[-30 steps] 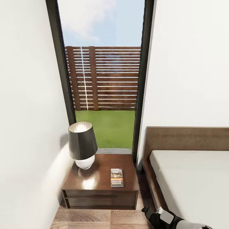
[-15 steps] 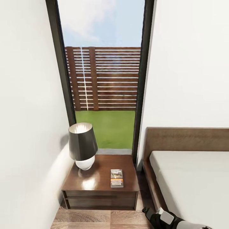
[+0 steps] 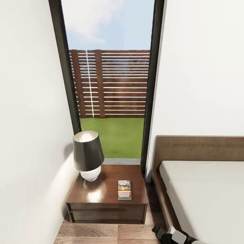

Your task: In the bedroom, move the book from the bed onto either nightstand, and place the two sandals side by side next to the bed.

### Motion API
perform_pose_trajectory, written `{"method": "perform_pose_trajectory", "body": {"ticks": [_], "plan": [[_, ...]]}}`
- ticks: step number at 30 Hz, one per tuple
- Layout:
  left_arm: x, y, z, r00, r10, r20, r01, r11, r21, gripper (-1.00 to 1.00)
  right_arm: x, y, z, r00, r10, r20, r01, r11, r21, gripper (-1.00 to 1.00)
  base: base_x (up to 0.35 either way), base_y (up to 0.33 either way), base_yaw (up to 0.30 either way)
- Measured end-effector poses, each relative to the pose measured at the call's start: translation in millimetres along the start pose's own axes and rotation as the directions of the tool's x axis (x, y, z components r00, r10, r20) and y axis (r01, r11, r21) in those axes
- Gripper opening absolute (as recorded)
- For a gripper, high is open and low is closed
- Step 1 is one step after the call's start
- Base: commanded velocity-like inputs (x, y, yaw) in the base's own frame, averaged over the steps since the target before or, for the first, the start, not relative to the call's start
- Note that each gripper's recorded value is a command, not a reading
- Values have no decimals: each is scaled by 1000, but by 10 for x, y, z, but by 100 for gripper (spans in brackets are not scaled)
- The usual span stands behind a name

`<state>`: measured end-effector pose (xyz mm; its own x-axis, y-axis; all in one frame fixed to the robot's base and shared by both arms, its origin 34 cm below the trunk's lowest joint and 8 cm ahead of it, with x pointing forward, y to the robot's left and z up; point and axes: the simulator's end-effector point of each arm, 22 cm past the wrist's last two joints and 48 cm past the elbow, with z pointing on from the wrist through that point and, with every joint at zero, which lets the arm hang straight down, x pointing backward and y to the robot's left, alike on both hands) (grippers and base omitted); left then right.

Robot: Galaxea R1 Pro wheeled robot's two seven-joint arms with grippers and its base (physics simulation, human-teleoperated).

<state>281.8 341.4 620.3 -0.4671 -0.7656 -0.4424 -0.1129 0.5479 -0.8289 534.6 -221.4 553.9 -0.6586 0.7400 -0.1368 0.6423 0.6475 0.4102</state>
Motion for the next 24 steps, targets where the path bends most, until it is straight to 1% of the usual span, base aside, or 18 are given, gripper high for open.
{"method": "perform_pose_trajectory", "body": {"ticks": [8, 14, 24], "plan": [[2, 2, 0, 1000, 0, 0, 1, 1000, -1, 100, 85, -98, 12, 1000, 4, -11, -4, 1000, 12, 100, 0, 0, 0], [2, 1, 0, 1000, -1, 0, 1, 1000, -1, 100, 179, -216, 23, 1000, 8, -22, -8, 1000, 27, 100, 0, 0, 0], [3, 1, 0, 1000, -1, 0, 1, 1000, -1, 100, 238, -283, 29, 1000, 11, -29, -10, 999, 35, 100, 0, 0, 0]]}}
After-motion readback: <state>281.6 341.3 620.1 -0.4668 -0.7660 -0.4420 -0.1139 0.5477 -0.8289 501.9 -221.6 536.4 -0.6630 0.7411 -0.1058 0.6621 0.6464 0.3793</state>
